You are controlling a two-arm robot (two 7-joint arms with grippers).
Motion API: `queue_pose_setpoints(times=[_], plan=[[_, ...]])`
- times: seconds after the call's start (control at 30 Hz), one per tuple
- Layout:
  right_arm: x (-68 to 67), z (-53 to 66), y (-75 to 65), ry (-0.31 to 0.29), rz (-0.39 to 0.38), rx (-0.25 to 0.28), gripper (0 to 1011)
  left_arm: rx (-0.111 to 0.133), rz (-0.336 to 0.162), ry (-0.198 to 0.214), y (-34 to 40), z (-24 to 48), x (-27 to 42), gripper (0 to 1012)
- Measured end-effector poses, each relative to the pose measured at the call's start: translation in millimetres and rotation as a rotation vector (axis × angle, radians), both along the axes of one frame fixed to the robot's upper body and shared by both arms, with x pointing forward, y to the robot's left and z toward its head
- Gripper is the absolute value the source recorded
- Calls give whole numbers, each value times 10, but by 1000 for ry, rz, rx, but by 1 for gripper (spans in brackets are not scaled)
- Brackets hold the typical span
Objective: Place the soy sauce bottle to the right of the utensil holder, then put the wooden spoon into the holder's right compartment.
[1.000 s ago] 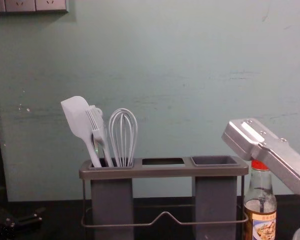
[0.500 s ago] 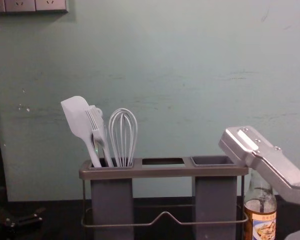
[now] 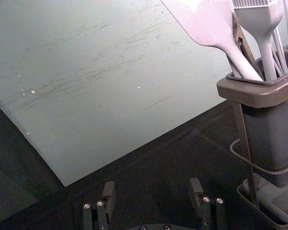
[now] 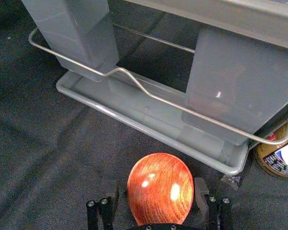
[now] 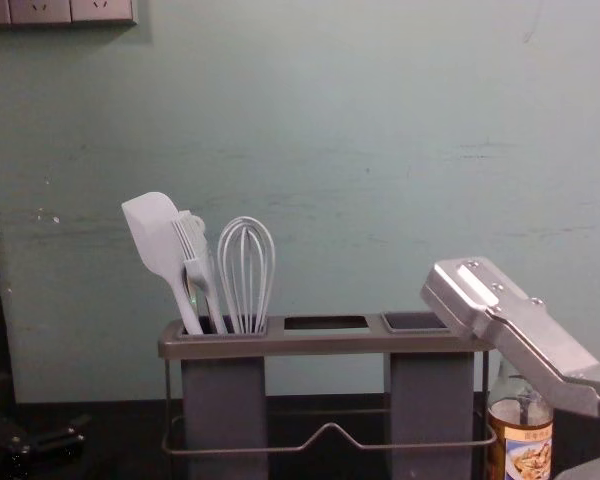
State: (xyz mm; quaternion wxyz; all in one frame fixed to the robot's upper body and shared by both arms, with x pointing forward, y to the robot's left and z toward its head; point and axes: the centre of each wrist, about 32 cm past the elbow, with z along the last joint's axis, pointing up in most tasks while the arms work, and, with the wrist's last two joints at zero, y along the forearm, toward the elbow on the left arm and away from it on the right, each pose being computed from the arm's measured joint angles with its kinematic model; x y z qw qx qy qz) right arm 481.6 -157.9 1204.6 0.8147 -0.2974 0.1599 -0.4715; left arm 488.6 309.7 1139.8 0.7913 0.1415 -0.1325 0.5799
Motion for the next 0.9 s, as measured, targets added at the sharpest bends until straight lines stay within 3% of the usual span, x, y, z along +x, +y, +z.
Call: queue_pose_setpoints(times=[0.7, 0.9], plan=[[3, -24, 22, -9, 5, -24, 995, 0, 0, 0, 0, 0, 0, 1005], [8, -40, 15, -6, 2, -22, 863, 0, 0, 0, 0, 0, 0, 1005]])
